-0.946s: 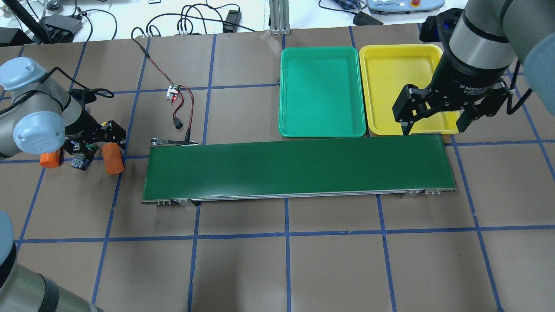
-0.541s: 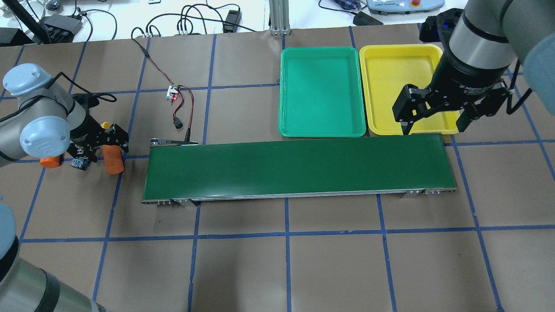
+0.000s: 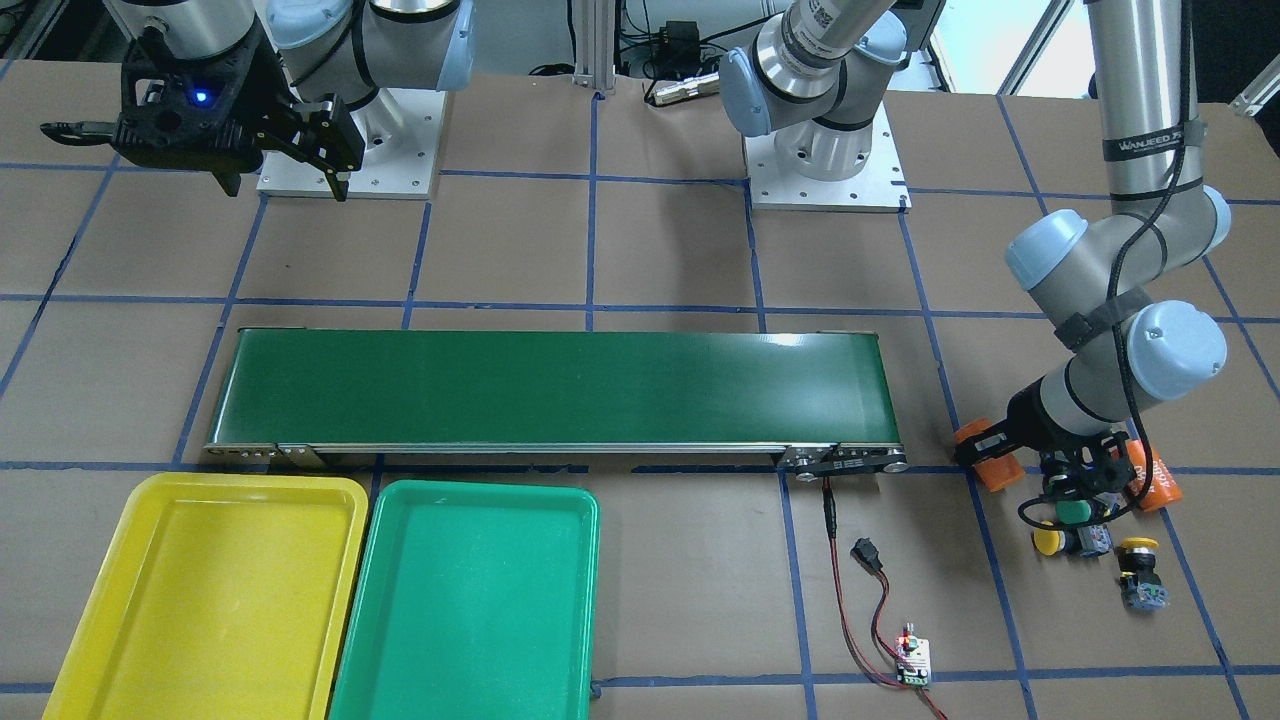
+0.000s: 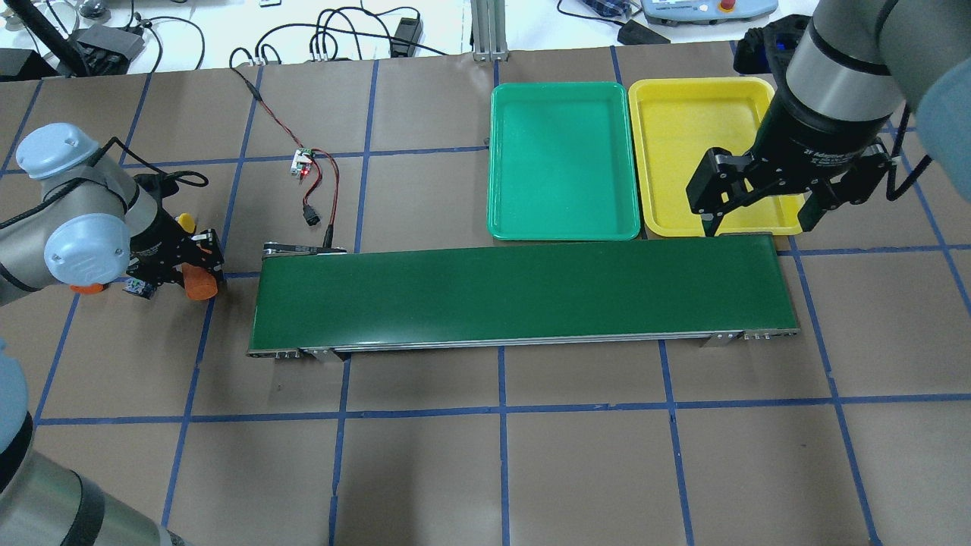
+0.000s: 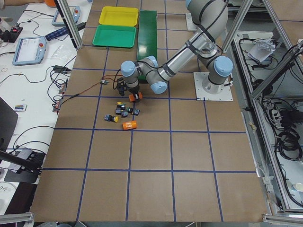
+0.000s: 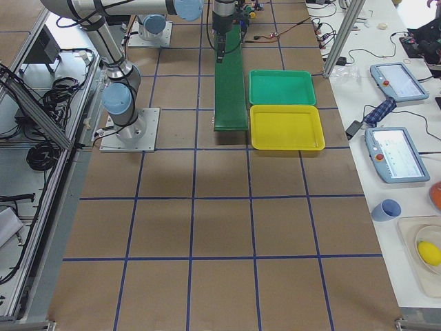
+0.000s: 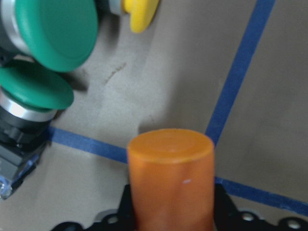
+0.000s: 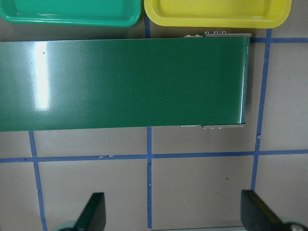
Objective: Sort buttons by color to trays
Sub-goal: 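Carry the orange cylinder onto the belt and open the left gripper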
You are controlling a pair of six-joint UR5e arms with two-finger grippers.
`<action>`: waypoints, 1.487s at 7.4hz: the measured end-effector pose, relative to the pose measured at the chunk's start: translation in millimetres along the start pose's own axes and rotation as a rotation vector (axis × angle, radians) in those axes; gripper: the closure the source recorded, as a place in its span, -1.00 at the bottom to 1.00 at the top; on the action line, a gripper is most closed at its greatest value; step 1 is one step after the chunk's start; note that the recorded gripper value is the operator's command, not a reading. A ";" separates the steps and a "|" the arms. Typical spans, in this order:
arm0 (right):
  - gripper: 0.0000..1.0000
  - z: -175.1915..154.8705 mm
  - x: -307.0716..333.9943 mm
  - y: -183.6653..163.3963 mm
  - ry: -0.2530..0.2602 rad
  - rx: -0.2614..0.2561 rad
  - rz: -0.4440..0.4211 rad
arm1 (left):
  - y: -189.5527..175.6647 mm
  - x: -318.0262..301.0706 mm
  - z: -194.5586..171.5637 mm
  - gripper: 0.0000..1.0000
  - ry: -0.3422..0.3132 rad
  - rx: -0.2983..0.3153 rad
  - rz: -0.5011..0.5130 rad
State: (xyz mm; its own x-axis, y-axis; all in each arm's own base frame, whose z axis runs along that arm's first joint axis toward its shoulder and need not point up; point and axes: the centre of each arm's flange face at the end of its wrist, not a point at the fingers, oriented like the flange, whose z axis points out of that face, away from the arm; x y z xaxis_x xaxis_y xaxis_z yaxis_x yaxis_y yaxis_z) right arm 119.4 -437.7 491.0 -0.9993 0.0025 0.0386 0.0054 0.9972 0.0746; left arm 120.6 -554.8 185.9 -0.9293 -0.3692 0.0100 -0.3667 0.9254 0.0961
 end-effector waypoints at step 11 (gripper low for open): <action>-1.00 17.3 -0.5 4.3 0.002 -0.033 0.007 | 128.9 183.2 -82.8 1.00 0.026 -0.148 -0.771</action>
State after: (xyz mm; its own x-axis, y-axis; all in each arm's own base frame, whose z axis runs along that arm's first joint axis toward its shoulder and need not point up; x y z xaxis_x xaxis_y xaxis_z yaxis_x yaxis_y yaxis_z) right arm 119.2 -432.1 474.1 -0.9991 0.0093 0.0415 0.0137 0.9942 0.1070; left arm -93.2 -510.3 282.6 -0.4128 -0.9063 -0.0906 -0.8964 0.3866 0.2170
